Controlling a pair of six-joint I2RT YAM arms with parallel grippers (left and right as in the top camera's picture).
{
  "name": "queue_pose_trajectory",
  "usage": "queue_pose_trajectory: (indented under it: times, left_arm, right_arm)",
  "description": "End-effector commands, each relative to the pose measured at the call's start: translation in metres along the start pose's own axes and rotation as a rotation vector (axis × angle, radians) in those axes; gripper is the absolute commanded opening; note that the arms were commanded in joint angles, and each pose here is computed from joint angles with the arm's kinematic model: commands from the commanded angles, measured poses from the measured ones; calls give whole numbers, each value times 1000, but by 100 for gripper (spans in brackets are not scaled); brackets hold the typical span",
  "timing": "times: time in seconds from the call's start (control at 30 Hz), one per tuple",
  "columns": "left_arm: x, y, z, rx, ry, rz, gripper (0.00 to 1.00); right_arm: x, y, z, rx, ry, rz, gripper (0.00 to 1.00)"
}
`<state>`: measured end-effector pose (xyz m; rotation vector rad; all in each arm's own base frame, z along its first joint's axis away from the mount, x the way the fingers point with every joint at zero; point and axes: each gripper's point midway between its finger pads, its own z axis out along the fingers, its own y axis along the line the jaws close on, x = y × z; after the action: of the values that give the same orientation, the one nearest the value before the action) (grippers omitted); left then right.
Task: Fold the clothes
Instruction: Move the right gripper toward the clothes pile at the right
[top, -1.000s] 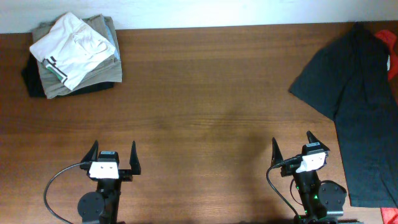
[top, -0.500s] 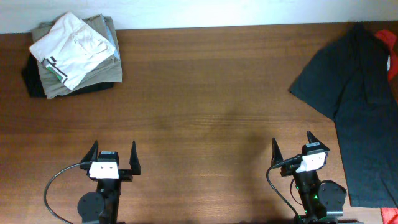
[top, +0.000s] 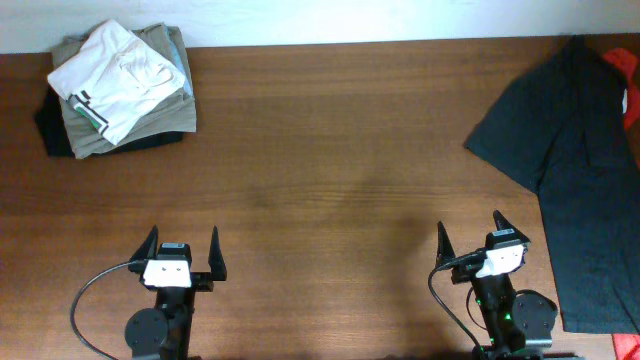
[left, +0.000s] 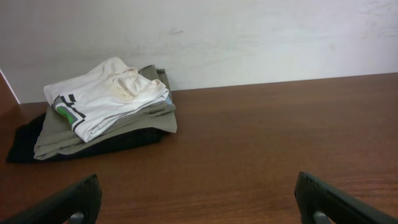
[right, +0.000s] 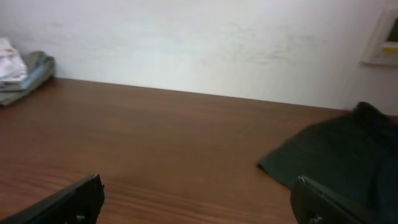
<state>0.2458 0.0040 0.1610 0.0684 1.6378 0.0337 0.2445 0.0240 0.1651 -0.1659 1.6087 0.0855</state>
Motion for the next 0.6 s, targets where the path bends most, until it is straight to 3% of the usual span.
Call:
queue_pose_trajectory:
  times: [0.0, 0.1, 0.17, 0.27, 0.33, 0.47, 0.57]
  left_arm:
    - [2, 3, 0, -16, 0, 12, 99]
    - [2, 3, 0, -16, 1, 12, 99]
    - [2, 3, 0, -16, 0, 12, 99]
    - [2, 3, 0, -16, 0, 12, 99]
    - [2, 3, 0, -16, 1, 12, 99]
    - [2, 3, 0, -16, 0, 12, 99]
    - [2, 3, 0, -16, 0, 12, 99]
  right_arm:
    - [-34, 56, -12, -348, -120, 163, 99]
    - [-65, 69, -24, -438, -246, 113, 99]
    - [-99, 63, -34, -404, -396, 73, 99]
    - [-146, 3, -36, -34, -502, 38, 99]
    - [-179, -13, -28, 65, -481, -61, 99]
    - [-180, -66, 87, 219, -63, -44, 98]
    - [-124, -83, 183, 177, 389, -32, 99]
